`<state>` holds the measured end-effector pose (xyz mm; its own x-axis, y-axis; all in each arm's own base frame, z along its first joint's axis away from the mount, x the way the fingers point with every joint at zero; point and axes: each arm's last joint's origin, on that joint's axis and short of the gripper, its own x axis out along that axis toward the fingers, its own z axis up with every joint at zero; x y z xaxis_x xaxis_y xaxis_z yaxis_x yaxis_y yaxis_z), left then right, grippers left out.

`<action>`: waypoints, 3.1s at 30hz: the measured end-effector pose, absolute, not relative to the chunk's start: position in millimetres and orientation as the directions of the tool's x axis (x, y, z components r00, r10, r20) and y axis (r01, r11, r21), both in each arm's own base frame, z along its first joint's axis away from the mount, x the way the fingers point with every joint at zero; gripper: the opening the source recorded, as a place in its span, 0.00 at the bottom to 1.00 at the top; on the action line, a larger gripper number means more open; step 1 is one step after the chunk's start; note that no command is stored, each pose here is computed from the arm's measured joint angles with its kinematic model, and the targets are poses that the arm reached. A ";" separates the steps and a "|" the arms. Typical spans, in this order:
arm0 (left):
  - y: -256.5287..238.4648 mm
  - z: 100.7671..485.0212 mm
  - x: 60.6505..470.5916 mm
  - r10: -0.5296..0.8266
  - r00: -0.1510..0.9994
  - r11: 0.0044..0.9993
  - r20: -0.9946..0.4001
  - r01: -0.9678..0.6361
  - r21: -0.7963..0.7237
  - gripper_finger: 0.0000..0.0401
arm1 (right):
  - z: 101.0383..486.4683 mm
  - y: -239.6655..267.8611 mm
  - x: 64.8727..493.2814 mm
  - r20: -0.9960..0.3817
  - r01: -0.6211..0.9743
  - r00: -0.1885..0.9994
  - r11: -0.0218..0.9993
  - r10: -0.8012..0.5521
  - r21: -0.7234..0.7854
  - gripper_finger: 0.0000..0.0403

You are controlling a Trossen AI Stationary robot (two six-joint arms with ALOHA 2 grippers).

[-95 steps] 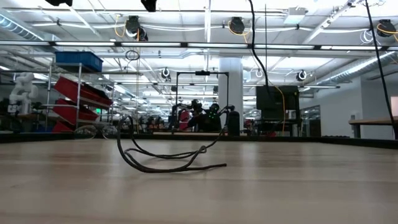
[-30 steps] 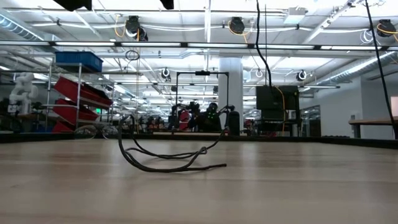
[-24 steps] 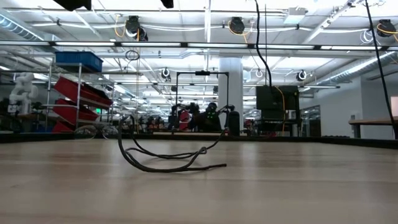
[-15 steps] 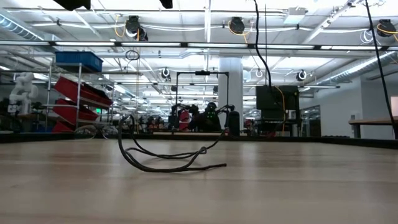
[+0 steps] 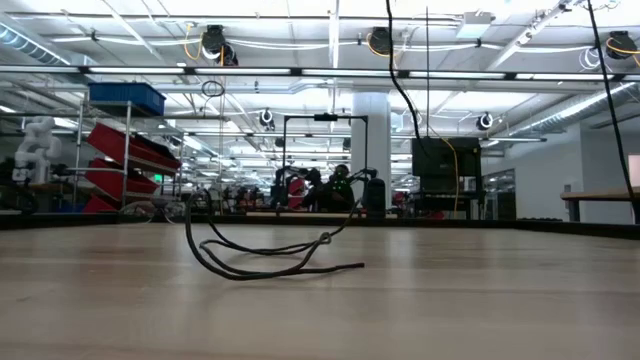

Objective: Coil cords
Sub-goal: Uncoil the black wire from the spool

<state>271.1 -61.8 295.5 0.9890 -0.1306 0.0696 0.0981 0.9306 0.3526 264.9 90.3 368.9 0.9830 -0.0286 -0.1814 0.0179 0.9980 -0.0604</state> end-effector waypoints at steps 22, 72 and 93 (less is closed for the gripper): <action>-97.6 316.8 224.6 -0.252 0.967 0.558 0.042 0.110 0.822 0.00 | 228.6 155.0 329.2 -0.127 0.097 0.987 0.995 -0.094 0.020 0.41; -103.1 321.5 211.1 -0.184 0.982 0.532 0.036 0.069 0.844 0.00 | 218.6 157.9 340.4 -0.074 -0.033 0.996 0.970 0.052 0.241 0.41; -102.7 321.2 211.3 -0.169 0.985 0.516 0.034 0.059 0.855 0.00 | 209.0 142.2 356.5 -0.041 -0.029 0.998 0.972 0.040 0.235 0.26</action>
<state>211.3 -102.7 321.2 0.9851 -0.1687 0.0341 0.0588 0.5160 0.8546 356.5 142.2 209.0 0.9984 0.0395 -0.0415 -0.0287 0.9715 0.2352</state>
